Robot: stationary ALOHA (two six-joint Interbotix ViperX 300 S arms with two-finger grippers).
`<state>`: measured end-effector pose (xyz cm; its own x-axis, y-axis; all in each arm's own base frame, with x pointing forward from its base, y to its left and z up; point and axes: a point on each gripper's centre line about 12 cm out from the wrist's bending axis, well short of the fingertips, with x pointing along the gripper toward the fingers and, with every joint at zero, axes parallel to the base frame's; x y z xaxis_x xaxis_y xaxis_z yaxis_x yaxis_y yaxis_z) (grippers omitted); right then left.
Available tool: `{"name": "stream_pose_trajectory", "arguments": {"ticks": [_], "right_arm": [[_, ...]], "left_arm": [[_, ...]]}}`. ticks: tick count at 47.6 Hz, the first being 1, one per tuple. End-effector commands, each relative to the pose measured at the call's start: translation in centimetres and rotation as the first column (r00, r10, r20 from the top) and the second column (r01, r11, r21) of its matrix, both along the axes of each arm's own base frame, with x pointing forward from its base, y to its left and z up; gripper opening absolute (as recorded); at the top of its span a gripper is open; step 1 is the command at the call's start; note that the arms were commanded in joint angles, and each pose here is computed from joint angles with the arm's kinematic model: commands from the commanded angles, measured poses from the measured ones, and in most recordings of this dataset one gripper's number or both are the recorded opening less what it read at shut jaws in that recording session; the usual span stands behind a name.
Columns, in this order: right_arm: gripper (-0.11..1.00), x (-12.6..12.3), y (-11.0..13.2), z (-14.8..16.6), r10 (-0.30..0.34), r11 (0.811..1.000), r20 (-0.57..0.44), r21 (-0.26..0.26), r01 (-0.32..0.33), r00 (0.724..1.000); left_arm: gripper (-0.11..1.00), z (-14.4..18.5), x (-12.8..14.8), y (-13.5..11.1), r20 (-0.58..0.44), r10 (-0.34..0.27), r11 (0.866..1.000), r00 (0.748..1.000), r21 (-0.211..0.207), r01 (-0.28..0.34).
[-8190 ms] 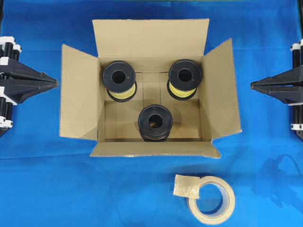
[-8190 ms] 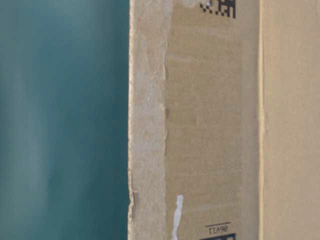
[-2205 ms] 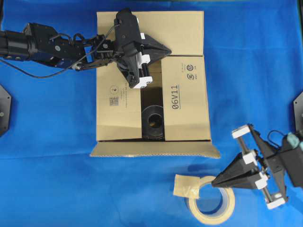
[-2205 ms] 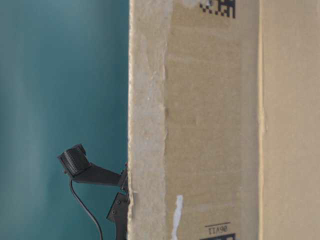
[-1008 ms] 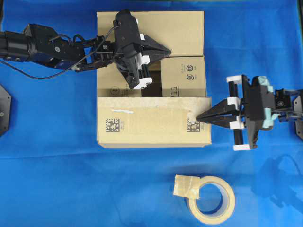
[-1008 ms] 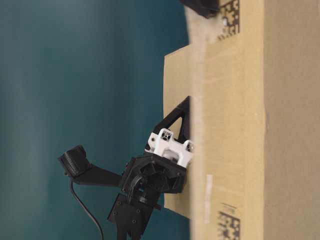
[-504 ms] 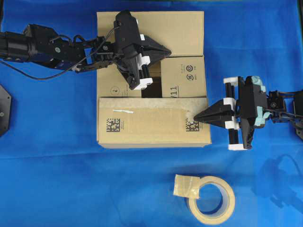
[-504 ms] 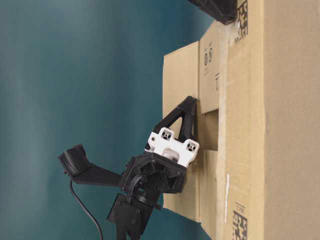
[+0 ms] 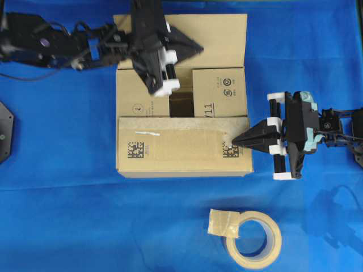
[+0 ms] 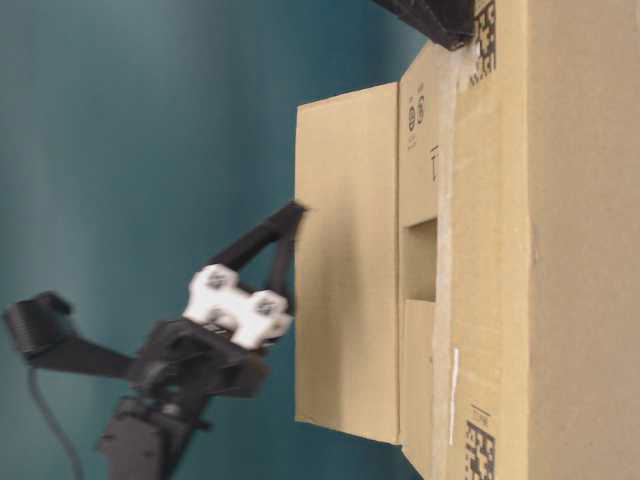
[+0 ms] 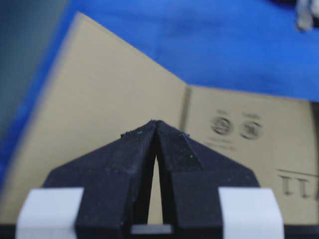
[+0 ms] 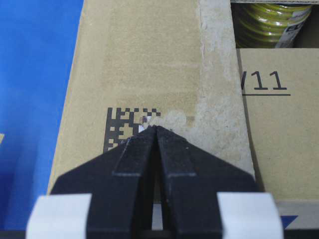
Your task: Close the cardboard box.
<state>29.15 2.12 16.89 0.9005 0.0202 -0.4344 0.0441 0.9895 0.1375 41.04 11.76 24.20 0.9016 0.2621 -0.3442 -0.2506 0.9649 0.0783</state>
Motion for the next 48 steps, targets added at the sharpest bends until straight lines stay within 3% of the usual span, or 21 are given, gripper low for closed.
{"name": "stream_pose_trajectory", "arguments": {"ticks": [1, 11, 22, 35, 48], "right_arm": [[0.0, 0.5, -0.1, 0.8, -0.006, 1.0, 0.032, 0.001, 0.006, 0.999], [0.0, 0.5, -0.1, 0.9, -0.007, 1.0, 0.042, -0.001, 0.007, 0.999], [0.0, 0.6, -0.1, 0.9, -0.007, 1.0, 0.045, -0.001, 0.007, 0.999], [0.0, 0.6, -0.2, 0.9, -0.009, 1.0, 0.049, -0.004, 0.01, 0.999], [0.0, 0.6, -0.3, 1.0, -0.011, 1.0, 0.05, -0.004, 0.011, 0.999]], "left_arm": [[0.0, 3.3, -0.4, 1.5, 0.048, 0.031, 0.999, 0.998, 0.027, -0.032], [0.0, 3.9, -1.0, 6.0, -0.051, 0.103, 0.992, 0.993, 0.072, -0.099], [0.0, 3.2, -1.1, 9.7, -0.194, 0.16, 0.987, 0.968, 0.035, -0.156], [0.0, 1.6, -1.1, 10.5, -0.27, 0.164, 0.986, 0.949, 0.005, -0.169], [0.0, 1.1, -0.9, 9.3, -0.332, 0.128, 0.99, 0.935, -0.017, -0.142]]}}
